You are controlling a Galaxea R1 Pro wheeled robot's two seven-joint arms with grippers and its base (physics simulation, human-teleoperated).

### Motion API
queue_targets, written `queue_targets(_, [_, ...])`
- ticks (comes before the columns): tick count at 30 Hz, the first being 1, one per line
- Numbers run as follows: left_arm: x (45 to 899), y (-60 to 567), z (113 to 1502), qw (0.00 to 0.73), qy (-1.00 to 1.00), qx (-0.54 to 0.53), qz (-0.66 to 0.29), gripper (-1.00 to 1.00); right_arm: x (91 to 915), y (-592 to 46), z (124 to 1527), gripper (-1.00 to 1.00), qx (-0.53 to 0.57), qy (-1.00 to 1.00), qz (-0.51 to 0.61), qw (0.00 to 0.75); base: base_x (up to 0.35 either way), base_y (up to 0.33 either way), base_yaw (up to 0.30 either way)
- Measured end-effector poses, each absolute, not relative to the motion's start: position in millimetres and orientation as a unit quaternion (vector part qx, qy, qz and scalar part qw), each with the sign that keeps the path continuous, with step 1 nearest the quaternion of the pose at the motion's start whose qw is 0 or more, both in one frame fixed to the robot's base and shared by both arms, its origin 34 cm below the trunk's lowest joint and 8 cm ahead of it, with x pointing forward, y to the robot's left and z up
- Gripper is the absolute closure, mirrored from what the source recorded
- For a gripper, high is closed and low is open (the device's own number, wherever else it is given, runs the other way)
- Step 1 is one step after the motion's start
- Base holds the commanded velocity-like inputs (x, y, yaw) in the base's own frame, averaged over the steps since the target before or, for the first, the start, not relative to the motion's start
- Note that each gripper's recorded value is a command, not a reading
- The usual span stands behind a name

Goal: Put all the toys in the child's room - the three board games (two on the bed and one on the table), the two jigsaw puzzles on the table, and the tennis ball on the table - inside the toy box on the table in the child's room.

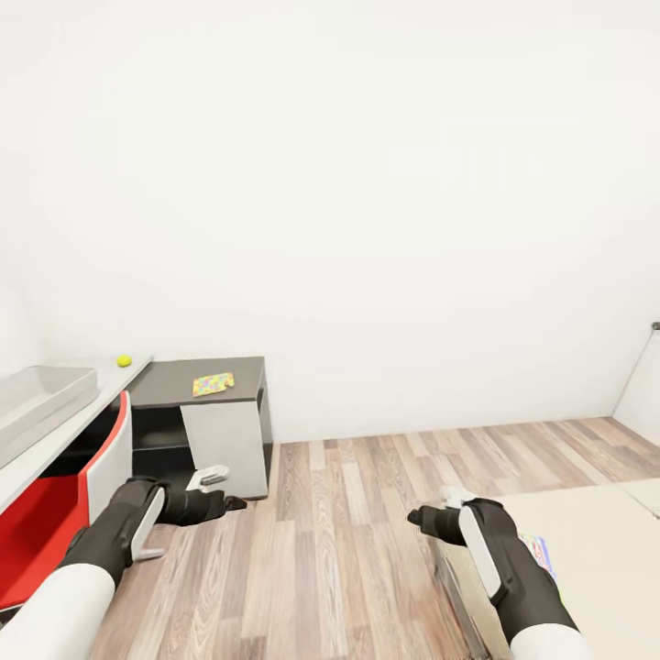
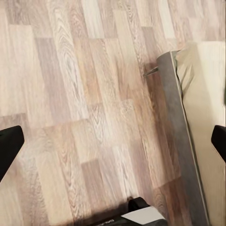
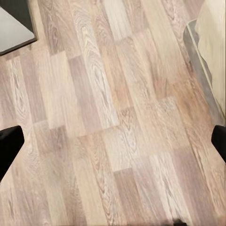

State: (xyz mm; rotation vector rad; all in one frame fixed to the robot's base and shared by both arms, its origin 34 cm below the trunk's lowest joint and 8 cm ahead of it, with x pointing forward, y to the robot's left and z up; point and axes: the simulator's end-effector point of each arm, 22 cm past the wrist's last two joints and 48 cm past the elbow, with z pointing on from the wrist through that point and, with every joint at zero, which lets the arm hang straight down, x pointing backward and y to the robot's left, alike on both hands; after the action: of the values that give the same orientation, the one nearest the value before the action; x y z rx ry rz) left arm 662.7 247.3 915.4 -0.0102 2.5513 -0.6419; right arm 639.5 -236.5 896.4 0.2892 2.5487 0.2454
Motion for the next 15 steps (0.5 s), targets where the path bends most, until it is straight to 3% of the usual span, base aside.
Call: queue_targets(15, [662.8, 250.3, 924.5, 0.258, 0.933, 0.003, -0.251, -1.0, 642.2, -241.2, 902.7, -1.0, 0.111, 0.948, 0.092, 0.285, -0.023, 0.015, -0.272])
